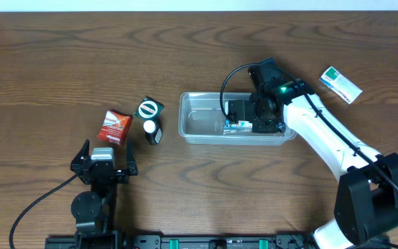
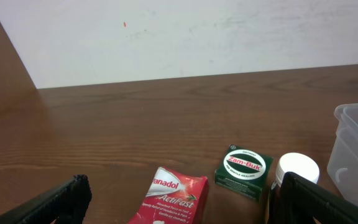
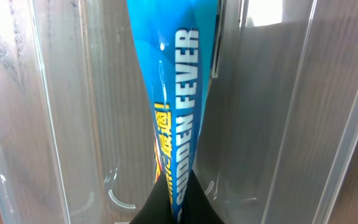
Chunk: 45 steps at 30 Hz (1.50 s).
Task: Pack container
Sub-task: 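Lift blue box with right gripper and carry over container, then lower blue box into container and open right gripper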
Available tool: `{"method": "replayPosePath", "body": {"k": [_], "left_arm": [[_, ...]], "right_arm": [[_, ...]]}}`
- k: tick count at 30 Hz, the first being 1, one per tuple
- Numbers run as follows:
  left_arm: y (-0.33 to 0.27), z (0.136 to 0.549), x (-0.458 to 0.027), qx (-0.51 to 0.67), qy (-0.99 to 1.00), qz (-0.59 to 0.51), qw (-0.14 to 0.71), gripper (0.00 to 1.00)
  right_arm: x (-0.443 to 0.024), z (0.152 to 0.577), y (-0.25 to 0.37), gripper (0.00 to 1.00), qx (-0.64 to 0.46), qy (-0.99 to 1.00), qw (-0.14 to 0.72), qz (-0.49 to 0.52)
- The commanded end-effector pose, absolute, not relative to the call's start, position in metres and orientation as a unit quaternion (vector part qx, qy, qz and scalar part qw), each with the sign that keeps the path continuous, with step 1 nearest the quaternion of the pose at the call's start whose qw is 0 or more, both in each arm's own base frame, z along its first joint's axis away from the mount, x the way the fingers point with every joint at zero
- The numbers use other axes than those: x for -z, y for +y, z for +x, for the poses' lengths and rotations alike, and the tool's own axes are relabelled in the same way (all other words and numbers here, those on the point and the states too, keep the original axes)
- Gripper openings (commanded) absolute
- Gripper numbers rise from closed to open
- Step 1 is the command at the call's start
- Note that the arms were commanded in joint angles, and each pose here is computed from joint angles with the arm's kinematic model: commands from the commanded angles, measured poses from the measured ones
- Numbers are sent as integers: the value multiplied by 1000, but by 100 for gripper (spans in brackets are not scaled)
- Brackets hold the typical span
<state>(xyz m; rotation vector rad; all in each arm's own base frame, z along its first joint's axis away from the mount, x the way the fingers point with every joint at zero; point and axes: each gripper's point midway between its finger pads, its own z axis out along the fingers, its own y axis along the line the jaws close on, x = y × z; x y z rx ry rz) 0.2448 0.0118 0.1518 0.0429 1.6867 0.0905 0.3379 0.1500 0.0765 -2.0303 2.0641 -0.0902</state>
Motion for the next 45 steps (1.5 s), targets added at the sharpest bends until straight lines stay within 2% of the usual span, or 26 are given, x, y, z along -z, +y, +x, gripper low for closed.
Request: {"method": "replayPosePath", "body": {"k": [1, 7, 19, 33, 39, 42, 45], "left_arm": [[10, 244, -135, -35, 762, 25, 646, 98], [10, 244, -135, -35, 762, 25, 646, 98], [10, 244, -135, -35, 762, 25, 646, 98], [10, 244, -135, -35, 762, 25, 646, 98], [10, 244, -135, -35, 762, 25, 646, 98], [10, 244, -135, -35, 762, 25, 646, 98], [10, 244, -135, -35, 762, 25, 646, 98]], "right_arm": [[-73, 337, 150, 3, 18, 706, 122, -698], [-73, 335, 153, 6, 17, 708, 122, -695], [-78, 333, 161, 20, 14, 723, 130, -678], [-136, 317, 165, 38, 7, 771, 191, -608], [-138, 302, 182, 35, -49, 779, 191, -595], [-142, 292, 198, 36, -109, 779, 198, -585], [-150, 279, 218, 34, -180, 762, 207, -587]]}}
